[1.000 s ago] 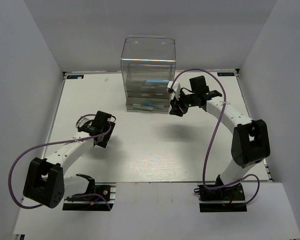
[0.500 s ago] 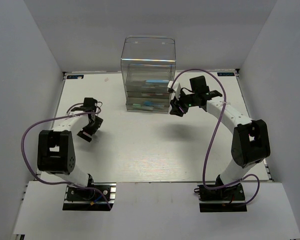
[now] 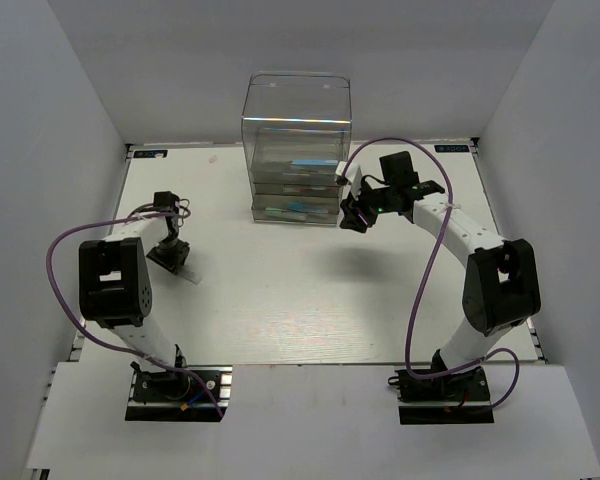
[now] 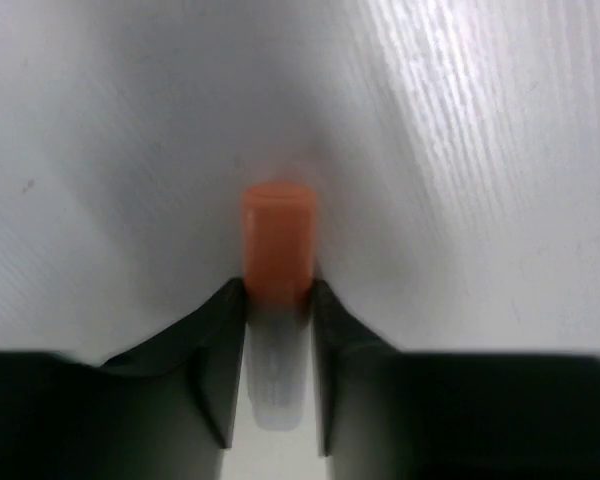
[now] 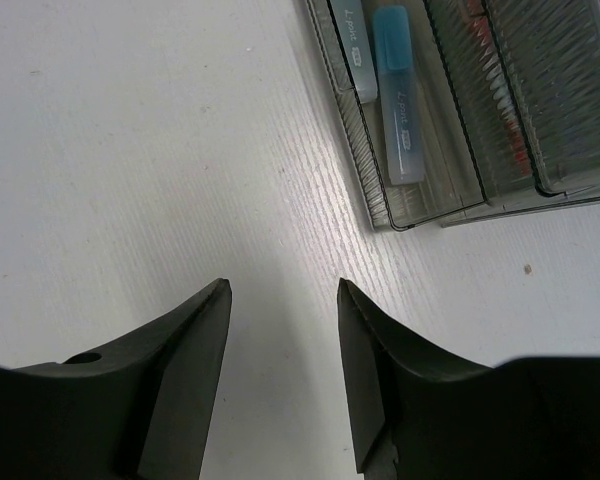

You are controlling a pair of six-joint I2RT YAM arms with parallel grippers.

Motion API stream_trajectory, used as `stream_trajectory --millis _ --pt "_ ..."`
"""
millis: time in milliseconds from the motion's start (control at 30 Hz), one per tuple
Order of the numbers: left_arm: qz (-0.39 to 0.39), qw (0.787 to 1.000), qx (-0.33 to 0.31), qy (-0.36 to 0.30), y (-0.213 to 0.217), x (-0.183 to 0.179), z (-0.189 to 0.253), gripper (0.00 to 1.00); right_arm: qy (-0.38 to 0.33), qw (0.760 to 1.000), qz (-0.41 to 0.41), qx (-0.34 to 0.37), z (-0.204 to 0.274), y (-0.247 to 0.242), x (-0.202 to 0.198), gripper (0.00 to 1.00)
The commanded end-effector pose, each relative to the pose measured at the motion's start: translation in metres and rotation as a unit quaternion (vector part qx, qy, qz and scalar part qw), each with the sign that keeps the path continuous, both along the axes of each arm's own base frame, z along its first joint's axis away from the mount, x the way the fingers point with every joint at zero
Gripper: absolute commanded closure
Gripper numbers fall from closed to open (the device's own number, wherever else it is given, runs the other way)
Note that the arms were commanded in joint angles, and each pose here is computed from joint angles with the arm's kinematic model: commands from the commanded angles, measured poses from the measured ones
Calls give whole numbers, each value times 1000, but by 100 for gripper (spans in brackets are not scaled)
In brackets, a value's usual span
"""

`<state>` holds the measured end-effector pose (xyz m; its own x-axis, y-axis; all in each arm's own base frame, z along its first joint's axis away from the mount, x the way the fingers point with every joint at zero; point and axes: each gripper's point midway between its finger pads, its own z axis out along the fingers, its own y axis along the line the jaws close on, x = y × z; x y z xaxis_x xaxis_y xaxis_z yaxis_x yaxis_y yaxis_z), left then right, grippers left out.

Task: Sort the stationery into containers
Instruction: Pick up the pen from the center of the board.

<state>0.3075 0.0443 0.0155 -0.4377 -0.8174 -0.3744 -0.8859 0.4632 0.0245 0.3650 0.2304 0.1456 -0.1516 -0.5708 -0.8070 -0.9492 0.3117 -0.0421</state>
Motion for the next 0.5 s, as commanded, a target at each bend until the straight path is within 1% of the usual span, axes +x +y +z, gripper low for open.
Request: stream_trajectory --millis 0,67,100,133,167,200,233,267,300,333,367,400,433,467 --pt "-8 1000 -11 -16 -1 9 0 67 -14 1000 -9 8 10 -3 3 47" --pt "-11 999 -21 -24 -5 7 2 77 -14 1000 -9 7 10 -3 4 47" --pt "-14 998 -32 -44 -9 13 6 82 -15 1000 -8 7 10 -3 4 47" --pt "-17 998 -41 -53 -13 13 6 89 -16 1000 -7 8 10 -3 4 47" --pt "-20 996 -51 -66 -17 16 9 92 -13 1000 -7 9 10 -3 4 47" --pt "-35 993 -80 -83 -31 20 12 95 -14 1000 -7 9 11 -3 4 45" --pt "-57 986 -94 -127 -41 32 21 100 -16 1000 -4 10 11 -2 4 43" --pt "-67 980 -111 -151 -49 37 28 100 -15 1000 -2 9 10 -1 3 35" --pt "-85 969 -148 -177 -64 43 38 100 -17 1000 -1 8 11 -2 3 31" --pt "-102 956 -169 -215 -76 53 46 100 -16 1000 0 6 9 -2 3 28" --pt "-117 940 -200 -250 -89 58 64 100 -17 1000 1 6 8 -2 3 20" --pt "-129 929 -215 -270 -100 62 73 100 -18 1000 2 6 9 -2 4 20" --pt "-137 914 -230 -304 -108 72 86 100 -17 1000 4 5 8 -1 3 20" --pt "-152 902 -251 -316 -122 73 96 100 -18 1000 2 6 8 -2 4 23"
